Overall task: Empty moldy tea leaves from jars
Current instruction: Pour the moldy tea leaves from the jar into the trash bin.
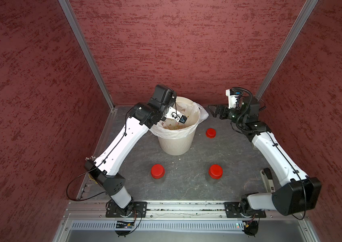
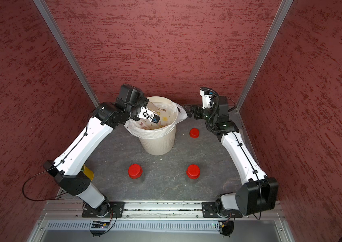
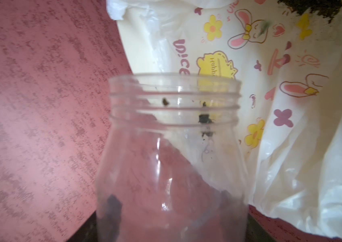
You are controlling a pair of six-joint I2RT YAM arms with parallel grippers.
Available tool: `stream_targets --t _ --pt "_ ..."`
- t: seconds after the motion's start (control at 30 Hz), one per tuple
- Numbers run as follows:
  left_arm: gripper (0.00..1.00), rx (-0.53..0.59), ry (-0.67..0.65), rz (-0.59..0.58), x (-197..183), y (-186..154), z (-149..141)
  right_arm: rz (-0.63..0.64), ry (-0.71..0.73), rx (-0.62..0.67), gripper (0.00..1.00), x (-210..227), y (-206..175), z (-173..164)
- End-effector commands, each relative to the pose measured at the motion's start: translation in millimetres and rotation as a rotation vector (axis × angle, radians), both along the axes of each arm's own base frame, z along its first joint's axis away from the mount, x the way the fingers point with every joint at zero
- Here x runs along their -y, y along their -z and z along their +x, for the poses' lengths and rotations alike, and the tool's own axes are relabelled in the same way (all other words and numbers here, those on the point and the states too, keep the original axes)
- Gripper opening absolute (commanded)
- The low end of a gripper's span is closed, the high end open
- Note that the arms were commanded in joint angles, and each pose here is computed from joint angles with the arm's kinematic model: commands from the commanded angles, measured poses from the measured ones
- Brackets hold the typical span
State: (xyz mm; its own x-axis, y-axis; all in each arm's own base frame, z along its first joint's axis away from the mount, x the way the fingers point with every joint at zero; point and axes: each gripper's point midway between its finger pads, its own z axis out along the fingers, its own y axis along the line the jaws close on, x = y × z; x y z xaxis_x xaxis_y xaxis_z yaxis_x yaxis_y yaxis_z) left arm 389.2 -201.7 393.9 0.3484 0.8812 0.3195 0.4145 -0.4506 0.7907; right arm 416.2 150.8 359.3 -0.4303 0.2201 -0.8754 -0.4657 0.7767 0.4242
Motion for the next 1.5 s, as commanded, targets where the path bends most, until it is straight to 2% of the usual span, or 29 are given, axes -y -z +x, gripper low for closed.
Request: stream_targets --t 0.0,0.1,0.3,0.5,0.7,0.83,0.97,1.17,1.37,1.47 --pt "0.69 -0.021 0.012 0.034 -3 11 -6 0.017 0.0 0.061 0.99 2 -24 -2" --pt "0.69 -0.047 -0.013 0.047 -9 24 -3 0.015 -0.002 0.062 0.99 2 -25 -1" --pt "0.69 0.047 0.061 0.011 18 -17 -9 0.009 -0.002 0.064 0.99 2 -27 -3" --pt "0.69 -0.042 0.004 0.051 -2 22 -2 0.006 0.003 0.055 0.99 3 -21 -4" --pt "0.69 0.037 0.033 0.005 7 -11 -4 0.009 -0.006 0.053 0.99 2 -21 -3" --pt "0.69 -0.003 0.014 0.034 -1 4 -5 0.015 -0.009 0.051 0.99 1 -19 -3" --pt "0.69 0.037 0.025 0.02 7 -11 -6 0.005 -0.009 0.044 0.99 1 -18 -3" --pt "0.69 -0.044 -0.005 0.051 -6 26 -2 0.016 -0.01 0.046 0.99 1 -18 -3" --pt "0.69 0.058 0.026 -0.041 0 -12 1 0.012 -0.018 0.046 0.99 0 -19 -3" --pt "0.69 0.092 0.045 -0.117 1 -16 2 0.027 -0.035 0.048 0.99 -3 -20 -4"
